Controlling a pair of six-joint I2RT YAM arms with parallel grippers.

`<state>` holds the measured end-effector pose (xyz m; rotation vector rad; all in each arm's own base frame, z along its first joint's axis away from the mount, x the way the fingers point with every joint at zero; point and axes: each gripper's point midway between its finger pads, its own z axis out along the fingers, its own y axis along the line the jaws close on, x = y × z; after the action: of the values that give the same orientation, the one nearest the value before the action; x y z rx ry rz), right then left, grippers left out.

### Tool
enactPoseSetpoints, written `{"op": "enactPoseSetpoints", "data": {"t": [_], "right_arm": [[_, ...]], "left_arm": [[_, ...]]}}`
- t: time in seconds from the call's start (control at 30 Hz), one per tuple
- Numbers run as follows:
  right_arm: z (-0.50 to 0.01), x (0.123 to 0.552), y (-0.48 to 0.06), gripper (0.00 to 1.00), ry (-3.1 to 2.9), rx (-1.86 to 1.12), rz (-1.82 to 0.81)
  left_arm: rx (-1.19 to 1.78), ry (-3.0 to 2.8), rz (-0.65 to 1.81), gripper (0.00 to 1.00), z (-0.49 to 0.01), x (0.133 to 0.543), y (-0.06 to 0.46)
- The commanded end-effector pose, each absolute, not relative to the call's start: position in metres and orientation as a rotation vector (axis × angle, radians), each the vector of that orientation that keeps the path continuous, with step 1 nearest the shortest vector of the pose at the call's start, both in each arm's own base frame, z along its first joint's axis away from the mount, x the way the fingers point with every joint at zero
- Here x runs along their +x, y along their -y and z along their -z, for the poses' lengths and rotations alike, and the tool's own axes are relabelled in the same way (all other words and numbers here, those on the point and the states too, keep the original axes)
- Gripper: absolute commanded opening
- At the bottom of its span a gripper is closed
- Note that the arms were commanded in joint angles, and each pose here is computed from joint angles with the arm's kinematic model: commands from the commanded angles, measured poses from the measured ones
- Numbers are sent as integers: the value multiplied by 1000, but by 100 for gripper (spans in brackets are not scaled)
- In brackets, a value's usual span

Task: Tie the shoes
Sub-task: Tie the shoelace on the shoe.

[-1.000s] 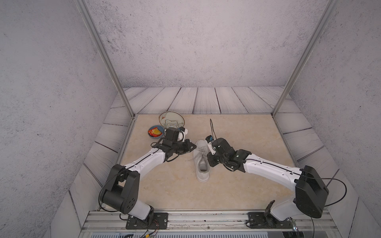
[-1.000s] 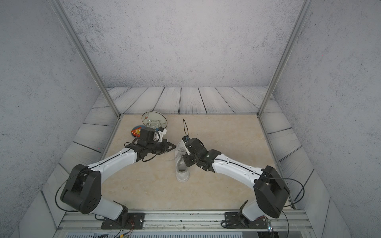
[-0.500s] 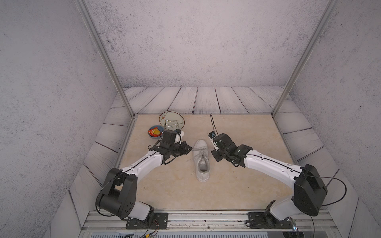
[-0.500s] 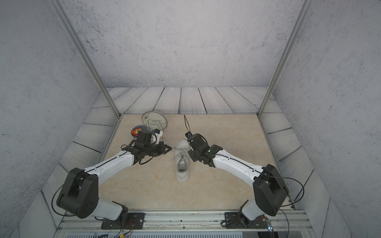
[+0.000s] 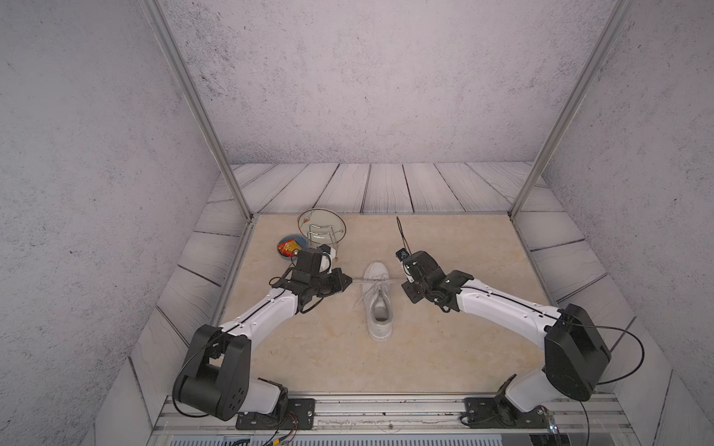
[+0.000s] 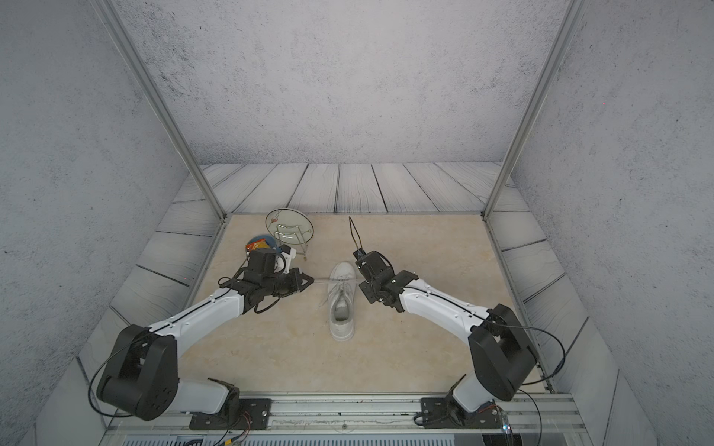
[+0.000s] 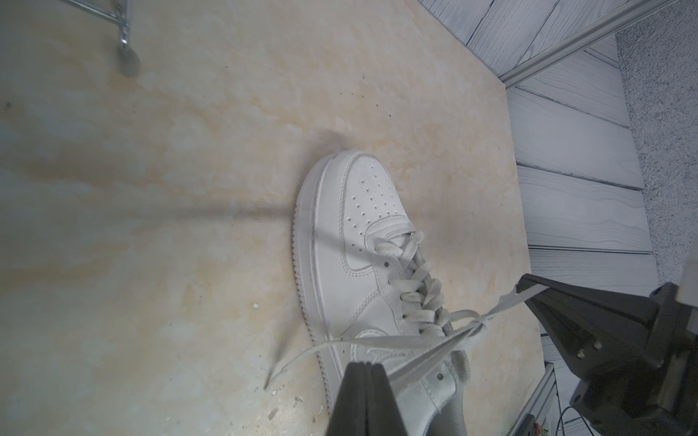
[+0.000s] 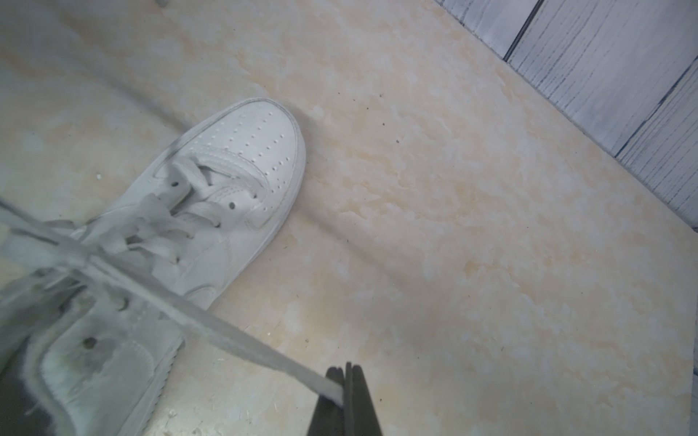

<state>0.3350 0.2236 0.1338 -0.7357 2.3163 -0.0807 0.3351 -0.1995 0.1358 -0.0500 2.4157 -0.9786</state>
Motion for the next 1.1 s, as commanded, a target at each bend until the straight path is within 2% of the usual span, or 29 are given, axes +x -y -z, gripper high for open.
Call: {"op": "enactPoseSetpoints", "data": {"t": [0.0, 0.2, 0.43, 0.53, 0.63, 0.7, 0.77, 0.9, 1.07], "right_arm": [[-118, 339, -189, 0, -2382, -661, 226], [-113, 345, -180, 0, -2375, -667, 303], [-112, 336, -209, 0, -2354, -722, 63], [-114, 335, -211, 0, -2351, -727, 44], [-116, 333, -215, 0, -2347, -726, 4], [-117, 333, -216, 0, -2346, -725, -4], [-118, 333, -215, 0, -2347, -723, 4], [-120, 333, -214, 0, -2339, -719, 9], [-122, 333, -215, 0, -2337, -716, -4]], "left_arm": [[-94, -2421, 897, 0, -128, 338, 181], [-100, -2409, 907, 0, -130, 342, 180], [-47, -2391, 979, 0, -136, 341, 189], [17, -2369, 1021, 22, -142, 337, 196], [44, -2374, 1097, 39, -143, 335, 206], [-22, -2382, 1148, 43, -144, 340, 210], [-134, -2410, 1156, 52, -145, 348, 212], [-289, -2505, 1109, 62, -148, 351, 218], [-321, -2642, 950, 62, -132, 353, 220]]}}
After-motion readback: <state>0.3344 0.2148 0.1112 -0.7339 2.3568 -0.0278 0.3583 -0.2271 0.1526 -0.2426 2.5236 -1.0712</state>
